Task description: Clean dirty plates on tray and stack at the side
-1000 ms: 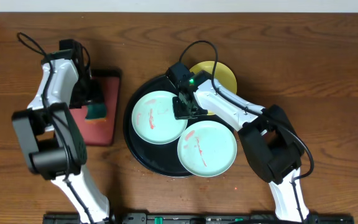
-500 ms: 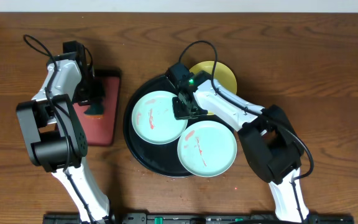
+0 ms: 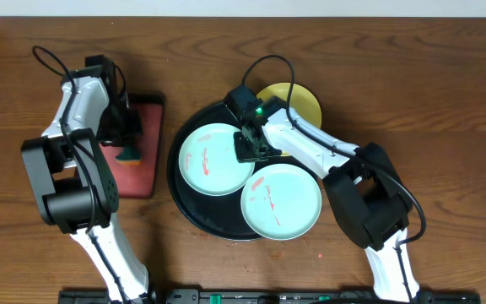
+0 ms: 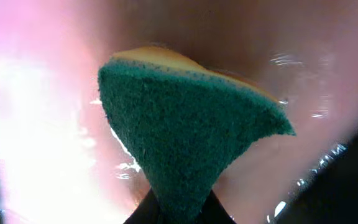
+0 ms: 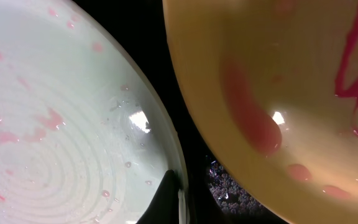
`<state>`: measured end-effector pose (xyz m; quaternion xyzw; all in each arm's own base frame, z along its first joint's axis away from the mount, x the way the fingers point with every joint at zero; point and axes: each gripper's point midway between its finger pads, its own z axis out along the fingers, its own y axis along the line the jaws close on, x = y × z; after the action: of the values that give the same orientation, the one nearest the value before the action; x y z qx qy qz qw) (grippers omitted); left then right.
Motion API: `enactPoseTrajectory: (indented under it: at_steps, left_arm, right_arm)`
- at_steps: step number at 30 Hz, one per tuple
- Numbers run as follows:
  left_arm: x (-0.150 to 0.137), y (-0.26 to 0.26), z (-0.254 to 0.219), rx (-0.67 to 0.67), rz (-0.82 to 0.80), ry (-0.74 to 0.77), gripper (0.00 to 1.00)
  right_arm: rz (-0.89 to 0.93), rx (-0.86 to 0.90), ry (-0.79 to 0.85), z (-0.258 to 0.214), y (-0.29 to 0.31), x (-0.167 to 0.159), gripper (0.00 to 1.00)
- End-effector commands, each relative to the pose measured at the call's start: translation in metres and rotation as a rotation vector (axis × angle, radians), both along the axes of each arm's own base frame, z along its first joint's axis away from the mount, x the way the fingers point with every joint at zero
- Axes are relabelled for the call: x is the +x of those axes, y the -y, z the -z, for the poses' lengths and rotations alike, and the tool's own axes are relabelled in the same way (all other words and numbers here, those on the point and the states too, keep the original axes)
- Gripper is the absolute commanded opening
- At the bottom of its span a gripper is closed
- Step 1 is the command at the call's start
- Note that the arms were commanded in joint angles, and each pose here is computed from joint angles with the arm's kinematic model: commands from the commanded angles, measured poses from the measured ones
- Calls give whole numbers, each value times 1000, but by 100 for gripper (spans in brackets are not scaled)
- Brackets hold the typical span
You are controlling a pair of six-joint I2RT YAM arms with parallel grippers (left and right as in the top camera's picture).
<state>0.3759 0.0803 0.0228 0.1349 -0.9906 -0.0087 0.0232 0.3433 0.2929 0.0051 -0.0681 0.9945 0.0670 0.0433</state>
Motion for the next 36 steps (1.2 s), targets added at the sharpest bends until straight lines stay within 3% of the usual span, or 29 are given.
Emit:
enactPoseTrajectory:
  at_steps: [1, 5, 11, 19, 28, 33, 36]
  left_arm:
    - [15, 5, -44, -28, -2, 112, 7]
    - [16, 40, -76, -189, 16, 187, 7]
    - [-1, 75, -82, -229, 56, 128, 8]
    - [-29, 130, -48, -240, 95, 19, 7]
    - [-38, 173, 20, -236, 55, 83, 8]
    - [-50, 182, 33, -197, 101, 75, 7]
    - [-56, 199, 31, -251, 160, 61, 8]
  right_arm:
    - [-32, -43, -10, 14, 1, -7, 1]
    - [-32, -41, -8, 14, 0, -6, 1]
    - [-32, -35, -12, 14, 0, -7, 2]
    - [-30, -39, -17, 14, 1, -8, 2]
    - [-31, -40, -18, 14, 1, -8, 2]
    - [-31, -39, -16, 14, 1, -8, 2]
    - [-31, -39, -16, 14, 1, -8, 2]
